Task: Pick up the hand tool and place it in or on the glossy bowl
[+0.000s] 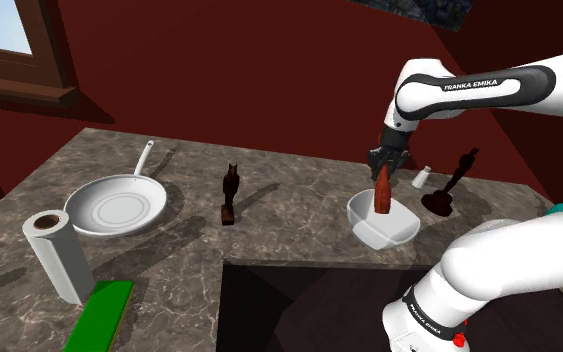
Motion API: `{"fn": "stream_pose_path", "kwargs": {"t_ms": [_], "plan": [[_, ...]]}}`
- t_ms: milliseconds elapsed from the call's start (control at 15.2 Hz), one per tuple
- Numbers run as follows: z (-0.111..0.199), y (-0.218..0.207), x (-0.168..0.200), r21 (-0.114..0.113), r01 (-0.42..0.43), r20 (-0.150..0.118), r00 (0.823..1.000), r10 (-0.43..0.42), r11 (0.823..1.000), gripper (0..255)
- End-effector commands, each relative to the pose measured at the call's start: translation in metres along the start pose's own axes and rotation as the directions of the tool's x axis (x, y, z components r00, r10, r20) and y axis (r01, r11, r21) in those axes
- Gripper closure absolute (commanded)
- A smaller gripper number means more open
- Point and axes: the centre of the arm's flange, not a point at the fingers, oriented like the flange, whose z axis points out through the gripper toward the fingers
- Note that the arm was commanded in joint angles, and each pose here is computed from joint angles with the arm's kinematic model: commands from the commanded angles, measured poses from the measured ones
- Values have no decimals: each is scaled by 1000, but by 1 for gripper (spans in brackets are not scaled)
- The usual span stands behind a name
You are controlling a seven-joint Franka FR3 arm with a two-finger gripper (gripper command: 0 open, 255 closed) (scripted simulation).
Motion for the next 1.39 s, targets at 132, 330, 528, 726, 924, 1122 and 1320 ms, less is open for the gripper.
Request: {"fn": "stream_pose_path", "kwargs": {"t_ms": [132, 330, 528, 726, 924, 1122, 1320], "plan": [[12, 23, -50, -10, 1, 40, 999, 0, 1000, 255], [23, 24, -53, -10, 1, 40, 999, 0, 1000, 255], [38, 23, -51, -10, 1, 40, 999, 0, 1000, 255], [54, 22, -49, -10, 1, 40, 999, 0, 1000, 255], [70, 21, -47, -10, 1, 40, 999, 0, 1000, 255], [87, 20, -45, -10, 1, 40, 999, 0, 1000, 255], [87, 20, -45, -10, 1, 40, 999, 0, 1000, 255]]}}
